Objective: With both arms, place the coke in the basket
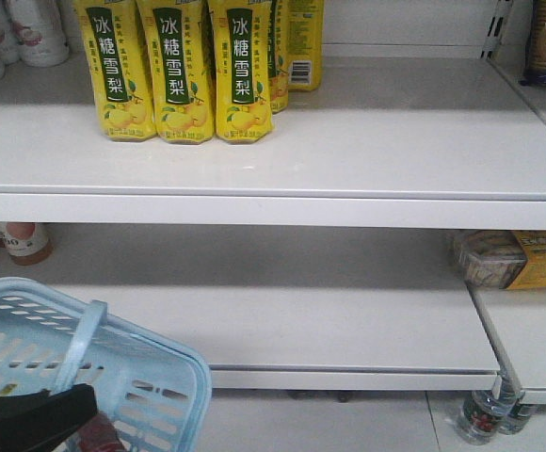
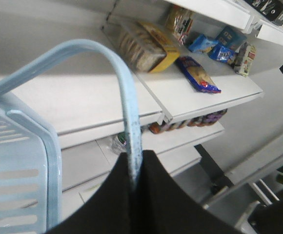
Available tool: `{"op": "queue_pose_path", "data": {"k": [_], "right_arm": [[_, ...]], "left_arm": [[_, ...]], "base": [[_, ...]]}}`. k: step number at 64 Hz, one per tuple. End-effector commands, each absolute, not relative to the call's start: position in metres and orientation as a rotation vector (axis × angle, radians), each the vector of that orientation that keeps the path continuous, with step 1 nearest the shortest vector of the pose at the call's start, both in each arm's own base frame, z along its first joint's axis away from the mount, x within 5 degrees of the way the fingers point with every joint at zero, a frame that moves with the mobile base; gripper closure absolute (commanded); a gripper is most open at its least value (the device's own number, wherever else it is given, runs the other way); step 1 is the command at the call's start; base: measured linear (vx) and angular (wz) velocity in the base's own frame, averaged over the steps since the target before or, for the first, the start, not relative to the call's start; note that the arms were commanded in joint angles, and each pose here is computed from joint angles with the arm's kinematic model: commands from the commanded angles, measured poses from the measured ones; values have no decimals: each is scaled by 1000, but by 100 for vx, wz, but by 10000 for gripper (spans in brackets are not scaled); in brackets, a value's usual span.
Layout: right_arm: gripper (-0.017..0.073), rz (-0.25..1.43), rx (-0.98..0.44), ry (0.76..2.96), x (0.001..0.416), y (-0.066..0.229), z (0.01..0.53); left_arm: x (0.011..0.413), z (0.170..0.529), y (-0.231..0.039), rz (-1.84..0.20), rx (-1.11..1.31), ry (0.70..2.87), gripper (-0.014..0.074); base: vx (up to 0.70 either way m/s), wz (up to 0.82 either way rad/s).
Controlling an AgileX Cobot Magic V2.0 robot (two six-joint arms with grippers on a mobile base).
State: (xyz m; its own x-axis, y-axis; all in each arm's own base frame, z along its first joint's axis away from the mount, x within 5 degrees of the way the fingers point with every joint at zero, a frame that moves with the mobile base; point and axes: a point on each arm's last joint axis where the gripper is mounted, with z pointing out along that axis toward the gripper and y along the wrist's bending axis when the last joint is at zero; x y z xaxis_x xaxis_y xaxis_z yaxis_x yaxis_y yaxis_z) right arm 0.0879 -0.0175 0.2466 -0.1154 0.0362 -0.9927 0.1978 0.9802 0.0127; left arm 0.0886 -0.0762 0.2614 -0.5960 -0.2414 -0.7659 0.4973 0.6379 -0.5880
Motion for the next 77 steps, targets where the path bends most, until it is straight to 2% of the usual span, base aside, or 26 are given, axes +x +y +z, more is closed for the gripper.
{"op": "queue_pose_path", "data": {"k": [1, 12, 26, 43, 58, 77], "right_arm": [[568, -184, 193, 1617, 88, -21, 260], [568, -184, 193, 1617, 88, -21, 260], [569, -185, 192, 1617, 88, -21, 260], [569, -185, 192, 1617, 88, -21, 260], [569, -185, 192, 1617, 88, -21, 260], [569, -185, 192, 1617, 88, -21, 260]], "left_arm": [[82, 282, -67, -944, 192, 1805, 599], [68, 289, -53, -814, 168, 1709, 599], [61, 285, -40, -693, 100, 1732, 599], [62, 256, -25, -593, -73, 1737, 599], [63, 226, -19, -456, 2, 1618, 599], [65, 212, -19, -385, 53, 1522, 599]], "base": [[0, 0], [0, 0], [0, 0], [0, 0], [0, 0], [0, 0]]}}
